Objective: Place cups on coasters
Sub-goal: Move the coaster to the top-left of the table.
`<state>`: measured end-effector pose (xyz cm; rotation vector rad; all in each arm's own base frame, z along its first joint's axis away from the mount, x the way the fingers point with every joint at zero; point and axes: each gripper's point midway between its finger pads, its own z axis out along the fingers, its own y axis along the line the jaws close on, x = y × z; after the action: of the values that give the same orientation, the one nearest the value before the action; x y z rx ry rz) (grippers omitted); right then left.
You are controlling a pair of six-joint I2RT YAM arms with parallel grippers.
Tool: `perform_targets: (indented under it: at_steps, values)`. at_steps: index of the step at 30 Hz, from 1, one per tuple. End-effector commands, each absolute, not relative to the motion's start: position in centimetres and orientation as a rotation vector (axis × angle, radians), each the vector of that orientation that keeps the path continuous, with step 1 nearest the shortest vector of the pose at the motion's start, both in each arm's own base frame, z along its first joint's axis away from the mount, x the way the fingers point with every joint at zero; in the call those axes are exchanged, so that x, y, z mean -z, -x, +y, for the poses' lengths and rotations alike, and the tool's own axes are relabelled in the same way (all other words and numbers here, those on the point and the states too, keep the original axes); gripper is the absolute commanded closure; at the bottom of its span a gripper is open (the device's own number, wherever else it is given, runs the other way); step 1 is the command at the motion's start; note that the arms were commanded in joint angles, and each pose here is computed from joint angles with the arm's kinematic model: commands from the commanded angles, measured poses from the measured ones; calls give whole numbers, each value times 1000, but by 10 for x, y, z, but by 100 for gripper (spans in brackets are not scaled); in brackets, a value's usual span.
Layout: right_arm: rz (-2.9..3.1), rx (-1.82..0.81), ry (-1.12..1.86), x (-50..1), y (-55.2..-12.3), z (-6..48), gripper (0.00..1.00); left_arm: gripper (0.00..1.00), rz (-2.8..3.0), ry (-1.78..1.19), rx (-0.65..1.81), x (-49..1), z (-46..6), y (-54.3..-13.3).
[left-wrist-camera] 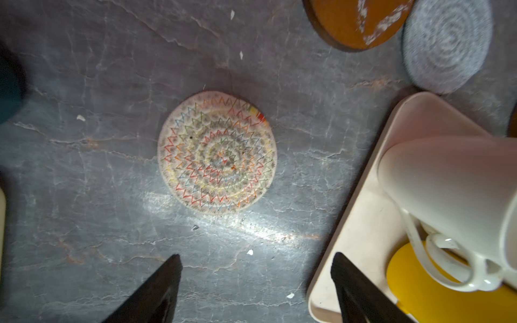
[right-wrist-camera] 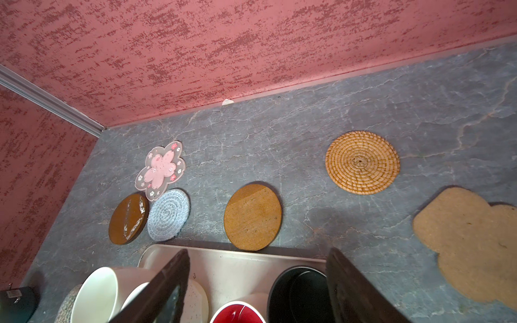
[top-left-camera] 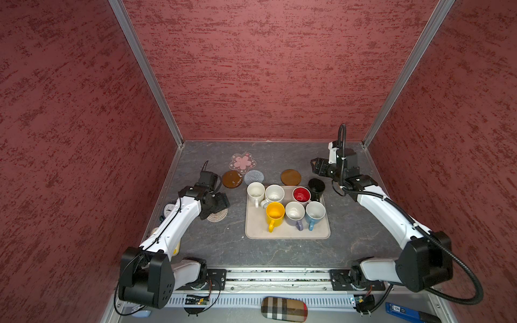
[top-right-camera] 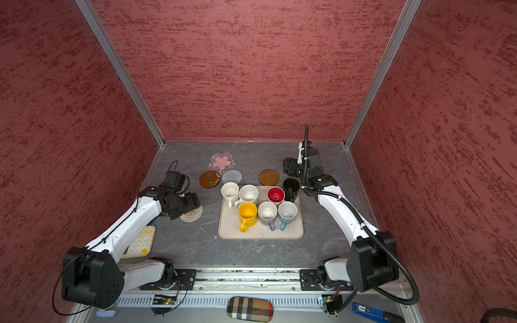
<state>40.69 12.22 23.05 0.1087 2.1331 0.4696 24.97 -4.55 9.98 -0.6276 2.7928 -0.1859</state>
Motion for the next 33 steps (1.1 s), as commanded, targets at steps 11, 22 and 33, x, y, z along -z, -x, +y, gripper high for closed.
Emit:
perform_targets:
  at_steps: [11, 22, 33]
  values:
    - [2085, -513, -67, -236, -396, 130, 38, 60, 2871, 758, 132, -61, -35, -265]
    - [2040, -565, -70, -243, -396, 135, 35, 63, 2854, 865, 98, -47, -16, -282]
    - [1966, -624, -78, -259, -393, 138, 34, 65, 2913, 918, 3, -18, -11, -306]
